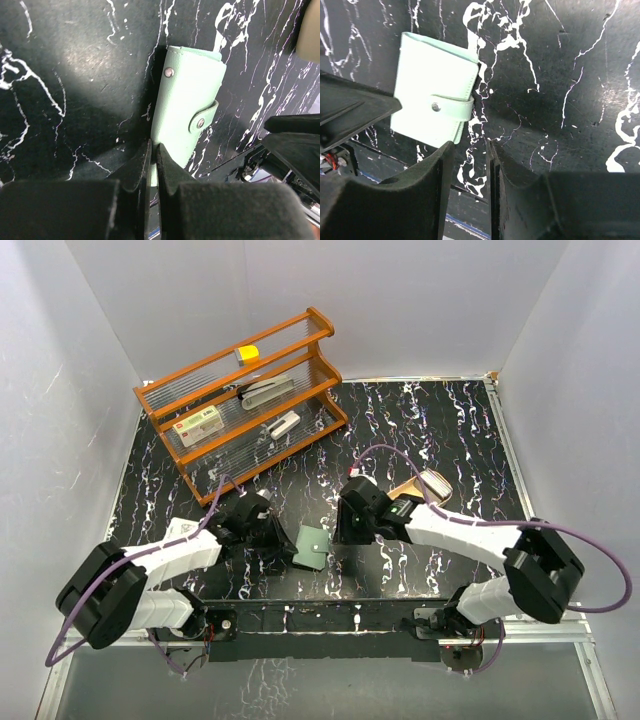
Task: Put the credit cards into the card holder
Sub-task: Open the card holder at the center of the board.
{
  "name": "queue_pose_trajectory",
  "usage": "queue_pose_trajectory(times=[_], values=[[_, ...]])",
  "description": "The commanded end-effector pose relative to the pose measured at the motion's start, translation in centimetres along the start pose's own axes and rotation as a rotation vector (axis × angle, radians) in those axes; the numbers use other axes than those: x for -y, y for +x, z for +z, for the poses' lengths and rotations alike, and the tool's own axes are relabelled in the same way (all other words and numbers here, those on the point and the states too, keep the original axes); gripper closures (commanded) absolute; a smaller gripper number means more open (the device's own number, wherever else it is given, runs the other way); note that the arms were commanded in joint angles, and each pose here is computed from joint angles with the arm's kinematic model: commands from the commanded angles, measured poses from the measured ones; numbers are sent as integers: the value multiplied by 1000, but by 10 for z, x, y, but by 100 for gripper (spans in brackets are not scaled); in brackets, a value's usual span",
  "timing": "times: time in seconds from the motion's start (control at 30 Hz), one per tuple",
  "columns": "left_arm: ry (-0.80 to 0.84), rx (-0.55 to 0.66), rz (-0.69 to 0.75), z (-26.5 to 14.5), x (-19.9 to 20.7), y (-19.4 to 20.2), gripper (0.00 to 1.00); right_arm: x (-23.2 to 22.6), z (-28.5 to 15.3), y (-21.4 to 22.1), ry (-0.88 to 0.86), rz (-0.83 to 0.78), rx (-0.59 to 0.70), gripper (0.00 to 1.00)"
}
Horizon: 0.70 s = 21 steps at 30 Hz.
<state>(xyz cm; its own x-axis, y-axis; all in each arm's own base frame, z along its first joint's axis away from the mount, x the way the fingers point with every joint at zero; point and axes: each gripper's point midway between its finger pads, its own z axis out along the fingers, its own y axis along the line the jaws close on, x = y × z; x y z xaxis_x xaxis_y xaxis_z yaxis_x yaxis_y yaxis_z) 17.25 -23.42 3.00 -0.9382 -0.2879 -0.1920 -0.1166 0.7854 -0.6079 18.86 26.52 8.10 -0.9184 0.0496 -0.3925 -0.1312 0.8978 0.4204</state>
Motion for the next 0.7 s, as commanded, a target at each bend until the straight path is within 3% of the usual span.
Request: queue_pose_trajectory(times=[0.0,0.67], values=[[20,40,-52,-4,1,-1,100,-30,5,-10,-77,13,23,70],[56,39,-81,-7,2,3,100,-61,45,3,-62,-67,-44,72]])
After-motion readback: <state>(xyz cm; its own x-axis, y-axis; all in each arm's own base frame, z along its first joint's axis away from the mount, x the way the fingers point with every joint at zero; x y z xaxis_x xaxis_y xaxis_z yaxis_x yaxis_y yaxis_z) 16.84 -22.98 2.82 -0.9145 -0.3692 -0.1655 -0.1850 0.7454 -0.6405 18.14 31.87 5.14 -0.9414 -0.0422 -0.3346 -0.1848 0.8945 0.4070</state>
